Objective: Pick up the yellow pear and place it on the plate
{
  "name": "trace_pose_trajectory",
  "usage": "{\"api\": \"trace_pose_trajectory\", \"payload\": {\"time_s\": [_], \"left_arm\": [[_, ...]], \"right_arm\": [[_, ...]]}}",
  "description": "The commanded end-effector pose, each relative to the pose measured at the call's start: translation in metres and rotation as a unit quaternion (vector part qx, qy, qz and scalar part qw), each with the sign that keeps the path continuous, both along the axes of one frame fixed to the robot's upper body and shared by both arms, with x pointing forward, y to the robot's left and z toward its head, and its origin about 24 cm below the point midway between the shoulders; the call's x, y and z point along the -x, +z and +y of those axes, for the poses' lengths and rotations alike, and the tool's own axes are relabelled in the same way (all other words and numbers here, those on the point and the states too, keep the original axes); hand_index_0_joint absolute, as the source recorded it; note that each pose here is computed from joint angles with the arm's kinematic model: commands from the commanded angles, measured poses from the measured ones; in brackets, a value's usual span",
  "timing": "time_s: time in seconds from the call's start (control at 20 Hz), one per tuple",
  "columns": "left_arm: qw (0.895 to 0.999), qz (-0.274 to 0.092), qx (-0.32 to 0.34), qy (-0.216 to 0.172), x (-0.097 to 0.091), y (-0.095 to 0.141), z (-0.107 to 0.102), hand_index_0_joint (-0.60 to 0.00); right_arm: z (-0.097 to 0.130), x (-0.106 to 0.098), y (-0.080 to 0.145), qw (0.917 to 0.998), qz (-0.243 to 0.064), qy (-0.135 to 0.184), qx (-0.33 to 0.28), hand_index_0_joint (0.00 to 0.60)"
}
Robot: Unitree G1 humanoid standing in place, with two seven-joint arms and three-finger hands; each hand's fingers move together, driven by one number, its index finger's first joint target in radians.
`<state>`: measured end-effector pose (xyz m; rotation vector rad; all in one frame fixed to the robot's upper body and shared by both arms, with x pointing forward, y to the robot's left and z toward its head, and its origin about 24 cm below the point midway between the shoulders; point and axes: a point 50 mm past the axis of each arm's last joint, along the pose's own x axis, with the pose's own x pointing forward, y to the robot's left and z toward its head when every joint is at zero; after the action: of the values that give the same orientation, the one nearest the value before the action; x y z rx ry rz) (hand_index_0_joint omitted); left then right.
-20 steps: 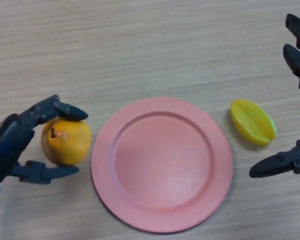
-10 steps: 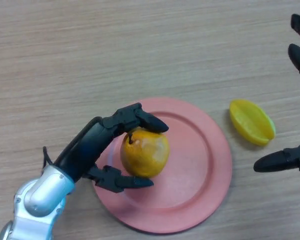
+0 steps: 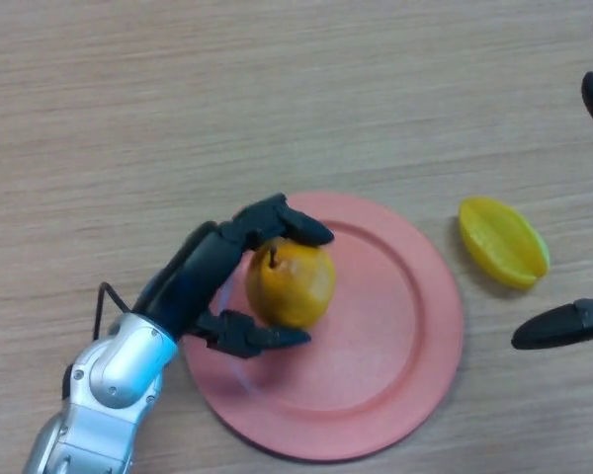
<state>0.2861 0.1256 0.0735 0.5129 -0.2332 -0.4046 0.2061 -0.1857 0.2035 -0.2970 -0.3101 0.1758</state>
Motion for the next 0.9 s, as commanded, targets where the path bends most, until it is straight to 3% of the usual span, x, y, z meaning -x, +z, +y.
{"api": "trace_pose_trajectory", "payload": {"time_s": [0.05, 0.1, 0.2, 0.25, 0.35, 0.4, 0.5, 0.75, 0.9], "left_arm": [[0.996, -0.087, 0.032, 0.005, -0.003, 0.03, 0.004, -0.401], [0.996, -0.084, 0.033, 0.01, -0.004, 0.029, 0.004, -0.25], [0.996, -0.082, 0.012, 0.017, -0.005, 0.022, 0.001, -0.019], [0.996, -0.083, 0.005, 0.019, -0.004, 0.021, 0.001, 0.0], [0.996, -0.084, 0.003, 0.021, -0.004, 0.02, 0.002, 0.0], [0.996, -0.086, 0.003, 0.023, -0.004, 0.02, 0.002, 0.0], [0.996, -0.086, 0.016, 0.029, -0.003, 0.026, 0.006, 0.0], [0.995, -0.093, 0.021, 0.033, 0.007, 0.044, 0.017, 0.0], [0.989, -0.136, 0.028, 0.048, 0.015, 0.066, 0.026, 0.0]], "right_arm": [[-0.006, 0.012, 0.024, 0.9962, -0.085, -0.014, 0.011, 0.267], [-0.006, 0.013, 0.024, 0.9961, -0.086, -0.015, 0.01, 0.392], [-0.006, 0.014, 0.025, 0.9954, -0.094, -0.016, 0.008, 0.584], [-0.006, 0.014, 0.026, 0.9952, -0.095, -0.017, 0.011, 0.6], [-0.005, 0.014, 0.026, 0.9951, -0.097, -0.017, 0.016, 0.401], [-0.005, 0.014, 0.026, 0.9948, -0.099, -0.017, 0.019, 0.251], [-0.004, 0.014, 0.028, 0.9943, -0.103, -0.018, 0.023, 0.019], [-0.004, 0.011, 0.03, 0.9921, -0.12, -0.023, 0.028, 0.0], [-0.001, 0.008, 0.024, 0.994, -0.105, -0.016, 0.028, 0.0]]}}
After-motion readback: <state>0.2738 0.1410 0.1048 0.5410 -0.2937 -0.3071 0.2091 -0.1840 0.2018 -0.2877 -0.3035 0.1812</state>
